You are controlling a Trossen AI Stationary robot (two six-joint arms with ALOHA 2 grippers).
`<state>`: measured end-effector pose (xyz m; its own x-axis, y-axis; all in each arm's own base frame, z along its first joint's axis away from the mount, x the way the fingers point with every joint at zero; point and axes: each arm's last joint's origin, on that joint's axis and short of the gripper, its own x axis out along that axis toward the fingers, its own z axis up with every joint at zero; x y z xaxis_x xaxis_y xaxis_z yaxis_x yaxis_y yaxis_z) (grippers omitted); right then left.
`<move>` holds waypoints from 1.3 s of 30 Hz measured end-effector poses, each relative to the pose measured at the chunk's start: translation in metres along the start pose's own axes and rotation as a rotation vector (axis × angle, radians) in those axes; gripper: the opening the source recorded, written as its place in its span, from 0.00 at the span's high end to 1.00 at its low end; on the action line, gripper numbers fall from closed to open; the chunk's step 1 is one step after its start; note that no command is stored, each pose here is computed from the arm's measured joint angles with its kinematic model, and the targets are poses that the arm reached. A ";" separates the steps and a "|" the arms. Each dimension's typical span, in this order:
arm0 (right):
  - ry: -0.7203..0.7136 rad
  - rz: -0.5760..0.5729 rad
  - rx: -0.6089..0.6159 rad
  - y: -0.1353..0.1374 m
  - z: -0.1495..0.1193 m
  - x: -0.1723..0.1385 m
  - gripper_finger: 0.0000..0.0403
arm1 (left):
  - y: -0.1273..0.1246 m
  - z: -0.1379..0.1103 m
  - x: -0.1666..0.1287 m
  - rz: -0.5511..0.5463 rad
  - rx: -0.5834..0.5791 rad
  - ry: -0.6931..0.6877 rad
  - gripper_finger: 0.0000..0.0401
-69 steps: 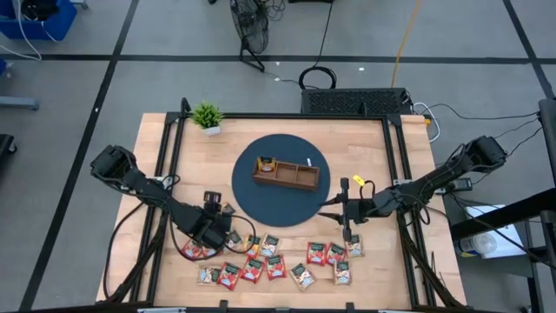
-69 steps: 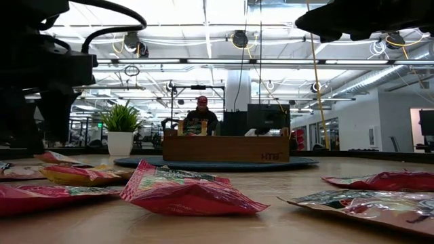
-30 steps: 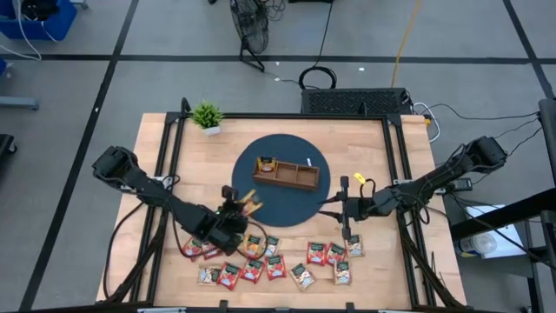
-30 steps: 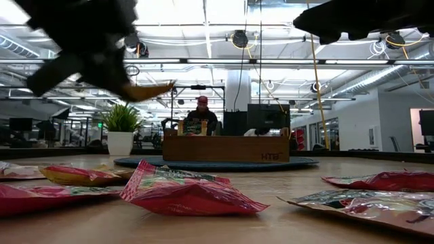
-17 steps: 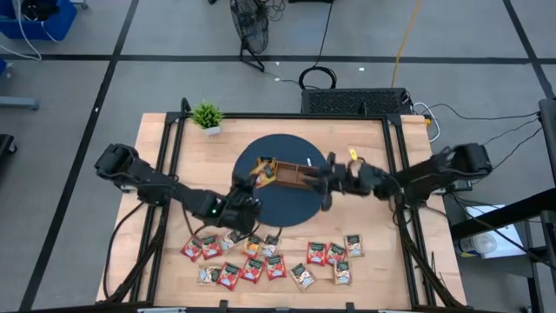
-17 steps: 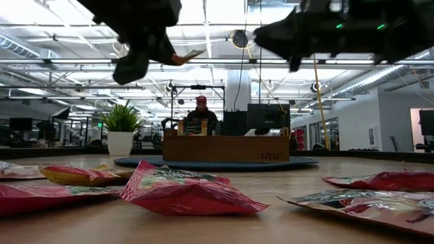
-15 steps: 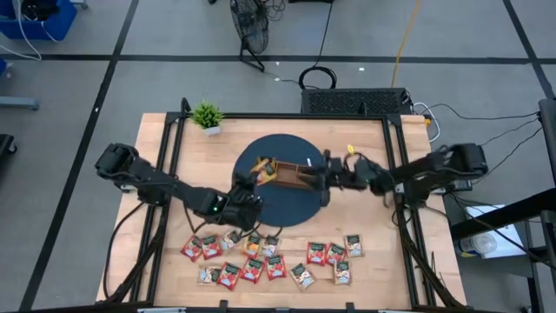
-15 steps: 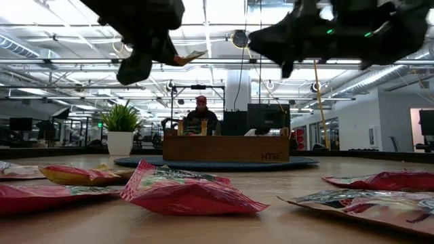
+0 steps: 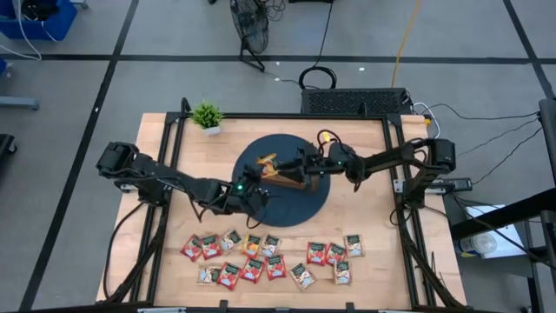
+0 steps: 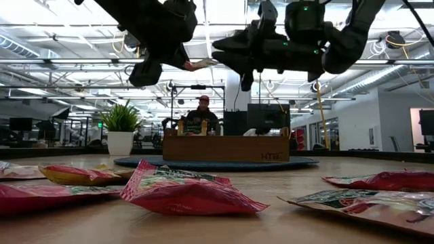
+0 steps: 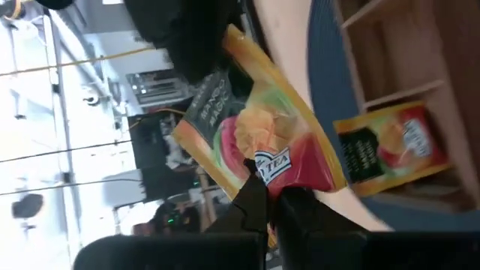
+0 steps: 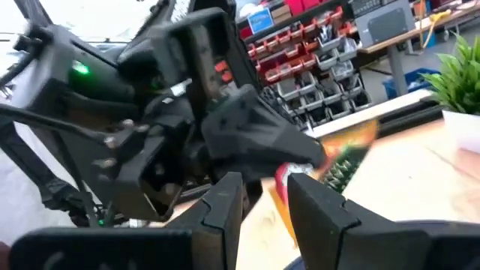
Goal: Pick & Place Tea
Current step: Put the yellow tea bag into the left section of the wooden organizer
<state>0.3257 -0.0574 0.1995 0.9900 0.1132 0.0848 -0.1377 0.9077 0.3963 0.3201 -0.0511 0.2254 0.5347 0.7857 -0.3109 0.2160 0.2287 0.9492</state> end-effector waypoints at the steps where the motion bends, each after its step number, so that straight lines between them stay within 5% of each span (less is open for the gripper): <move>1: -0.005 -0.002 -0.002 0.000 0.001 0.001 0.76 | 0.000 0.000 0.000 0.005 0.014 0.006 0.98; 12: -0.009 -0.024 -0.010 -0.001 0.000 0.001 0.76 | 0.002 -0.001 -0.010 0.138 0.110 0.166 0.98; 18: -0.050 -0.100 -0.012 -0.004 0.002 0.000 0.76 | 0.001 0.001 -0.014 0.136 0.112 0.147 0.98; 33: -0.063 -0.085 -0.047 -0.002 0.008 0.005 0.76 | 0.012 0.006 -0.005 0.129 0.054 0.064 0.98; 39: -0.059 -0.085 -0.076 -0.001 0.008 0.006 0.96 | 0.014 0.005 0.000 0.105 0.008 0.031 0.98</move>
<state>0.3311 -0.0612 0.2067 0.9940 0.0127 0.1087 -0.0486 0.9411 0.3346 0.3272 -0.0509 0.2380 0.5293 0.8225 -0.2081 0.1670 0.1394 0.9760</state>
